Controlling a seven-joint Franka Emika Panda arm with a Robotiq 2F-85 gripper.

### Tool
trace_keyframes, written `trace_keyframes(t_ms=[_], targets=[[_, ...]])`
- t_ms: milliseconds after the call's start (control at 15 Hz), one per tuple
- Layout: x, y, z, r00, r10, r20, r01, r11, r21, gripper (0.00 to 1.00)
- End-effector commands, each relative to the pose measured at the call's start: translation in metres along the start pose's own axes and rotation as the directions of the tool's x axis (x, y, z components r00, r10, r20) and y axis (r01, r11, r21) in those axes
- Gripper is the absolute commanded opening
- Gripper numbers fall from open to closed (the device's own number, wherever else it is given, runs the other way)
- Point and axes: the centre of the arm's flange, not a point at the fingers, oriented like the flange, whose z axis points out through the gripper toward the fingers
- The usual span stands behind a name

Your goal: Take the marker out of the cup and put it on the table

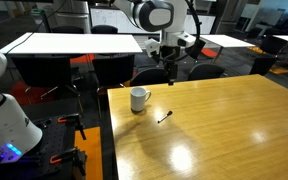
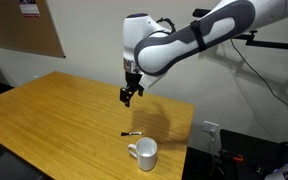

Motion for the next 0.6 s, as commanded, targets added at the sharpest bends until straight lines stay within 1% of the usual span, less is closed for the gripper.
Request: trace_keyframes(t_ms=[0, 133, 200, 533], targets=[[-0.027, 0.001, -0.015, 1.000, -0.018, 0.017, 0.018, 1.000, 0.005, 1.00], [-0.034, 0.000, -0.016, 1.000, -0.027, 0.015, 0.027, 1.000, 0.003, 1.00], [-0.014, -0.002, -0.007, 1.000, -0.011, 0.006, 0.011, 1.000, 0.002, 1.00], [-0.015, -0.003, -0.004, 1.000, -0.012, 0.011, 0.012, 1.000, 0.001, 1.00]])
